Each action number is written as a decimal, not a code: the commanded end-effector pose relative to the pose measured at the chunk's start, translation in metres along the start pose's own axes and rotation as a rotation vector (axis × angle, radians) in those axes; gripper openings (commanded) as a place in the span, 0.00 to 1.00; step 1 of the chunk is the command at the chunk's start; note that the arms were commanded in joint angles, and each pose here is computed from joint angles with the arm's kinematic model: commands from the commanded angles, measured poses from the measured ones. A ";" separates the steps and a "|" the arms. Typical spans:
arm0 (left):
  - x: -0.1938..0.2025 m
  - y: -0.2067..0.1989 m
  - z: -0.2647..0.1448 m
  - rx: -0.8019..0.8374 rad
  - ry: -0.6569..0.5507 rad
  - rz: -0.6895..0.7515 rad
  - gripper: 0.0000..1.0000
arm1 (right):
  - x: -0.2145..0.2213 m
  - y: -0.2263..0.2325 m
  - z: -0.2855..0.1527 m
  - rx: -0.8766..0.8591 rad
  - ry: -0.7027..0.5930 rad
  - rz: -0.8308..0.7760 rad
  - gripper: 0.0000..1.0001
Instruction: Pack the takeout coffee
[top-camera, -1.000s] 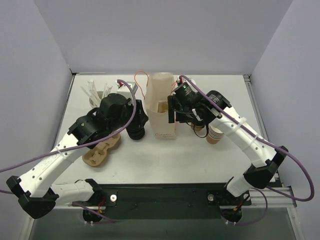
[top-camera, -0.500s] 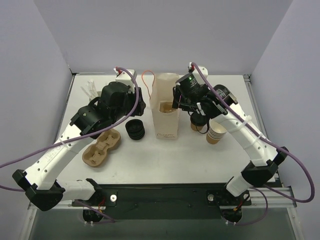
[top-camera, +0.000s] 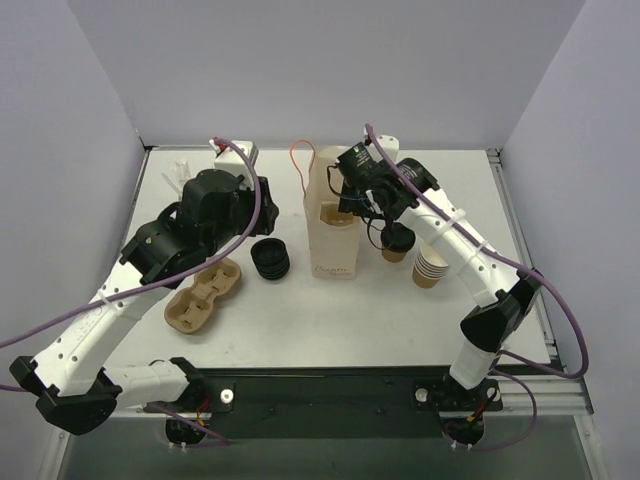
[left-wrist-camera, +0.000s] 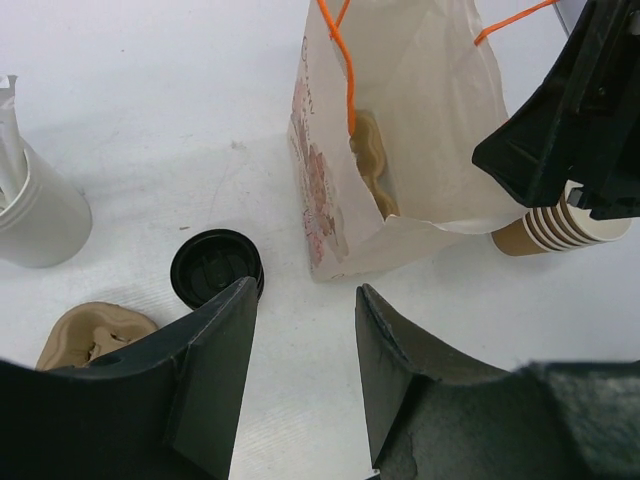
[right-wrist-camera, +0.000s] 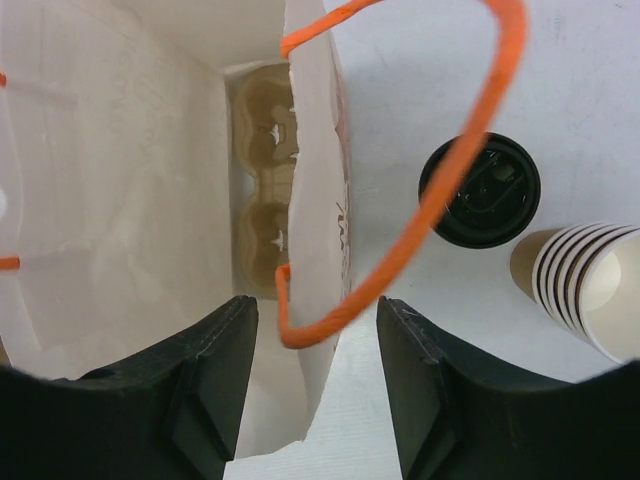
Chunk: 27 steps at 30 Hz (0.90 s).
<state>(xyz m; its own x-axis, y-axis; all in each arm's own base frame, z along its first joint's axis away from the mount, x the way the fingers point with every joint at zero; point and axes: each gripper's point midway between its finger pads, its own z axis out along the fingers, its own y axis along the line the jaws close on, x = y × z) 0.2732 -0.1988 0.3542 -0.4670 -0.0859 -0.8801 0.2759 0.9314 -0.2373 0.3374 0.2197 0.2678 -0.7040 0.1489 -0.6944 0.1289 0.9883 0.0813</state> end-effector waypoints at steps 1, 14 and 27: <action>-0.008 0.007 -0.012 -0.008 -0.033 0.022 0.54 | 0.006 -0.007 0.010 0.039 0.016 -0.019 0.46; -0.029 0.001 -0.035 0.049 -0.032 0.168 0.56 | -0.001 -0.010 -0.017 -0.149 0.013 -0.200 0.00; -0.053 0.007 -0.045 -0.005 -0.035 0.159 0.59 | 0.041 -0.016 -0.075 -0.450 0.072 -0.352 0.00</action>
<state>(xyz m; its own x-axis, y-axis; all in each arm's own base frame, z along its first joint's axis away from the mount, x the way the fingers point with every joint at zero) 0.2583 -0.1754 0.4147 -0.3881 0.0320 -0.9211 0.3496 0.9298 -0.1150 0.2788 0.2122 0.2870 -0.7226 -0.1256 -0.6798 -0.2924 0.9466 0.1359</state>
